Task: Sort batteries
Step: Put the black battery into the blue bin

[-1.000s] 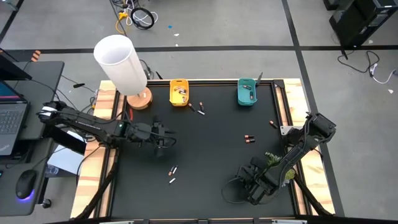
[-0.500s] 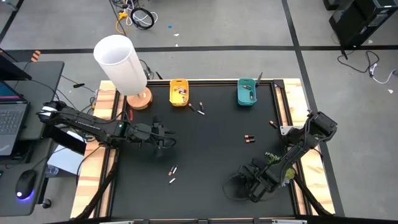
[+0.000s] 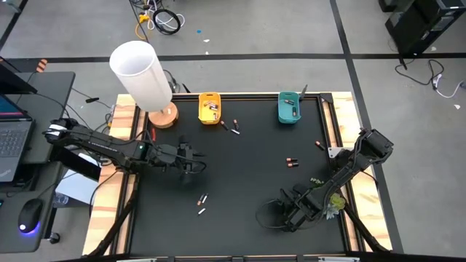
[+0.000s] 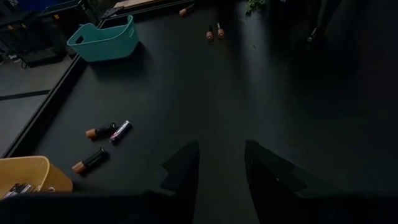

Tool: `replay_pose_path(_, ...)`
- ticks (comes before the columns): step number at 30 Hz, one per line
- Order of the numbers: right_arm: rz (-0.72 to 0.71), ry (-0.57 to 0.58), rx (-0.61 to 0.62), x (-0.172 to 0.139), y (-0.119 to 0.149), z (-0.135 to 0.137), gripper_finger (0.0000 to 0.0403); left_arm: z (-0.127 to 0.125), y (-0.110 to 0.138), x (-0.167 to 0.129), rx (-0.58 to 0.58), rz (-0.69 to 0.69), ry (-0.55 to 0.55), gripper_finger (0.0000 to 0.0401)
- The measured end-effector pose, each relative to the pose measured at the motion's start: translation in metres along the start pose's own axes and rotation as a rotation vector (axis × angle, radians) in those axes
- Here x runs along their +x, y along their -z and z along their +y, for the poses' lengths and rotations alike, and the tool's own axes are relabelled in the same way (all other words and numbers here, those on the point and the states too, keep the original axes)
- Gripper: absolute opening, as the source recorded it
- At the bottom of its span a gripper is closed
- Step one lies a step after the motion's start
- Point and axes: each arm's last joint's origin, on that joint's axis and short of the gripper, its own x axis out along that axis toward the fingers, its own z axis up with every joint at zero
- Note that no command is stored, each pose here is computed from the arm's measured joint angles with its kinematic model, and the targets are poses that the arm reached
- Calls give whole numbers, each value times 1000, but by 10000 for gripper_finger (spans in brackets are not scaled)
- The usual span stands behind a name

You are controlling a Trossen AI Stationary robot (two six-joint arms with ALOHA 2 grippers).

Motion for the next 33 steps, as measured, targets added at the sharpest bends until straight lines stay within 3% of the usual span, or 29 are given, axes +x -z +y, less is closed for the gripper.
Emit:
replay_pose_path(6, 6, 101, -50, -13, -12, 2, 42, 0, 0, 0, 0, 0, 0, 131)
replay_pose_path(14, -19, 114, -94, -27, -26, 8, 42, -1, 1, 0, -37, 9, 17, 131)
replay_pose_path(18, -37, 177, -118, -35, -37, 4, 42, -3, 5, 3, -74, -62, 47, 131)
replay_pose_path(23, -24, 246, -110, -47, -62, -18, 42, -6, 17, 10, -132, -185, 74, 131)
replay_pose_path(27, -14, 287, -99, -61, -87, -43, 42, -8, 28, 15, -135, -188, 76, 131)
replay_pose_path(33, -69, 357, 4, -86, -134, -101, 42, -8, 23, 18, -133, -253, 34, 131)
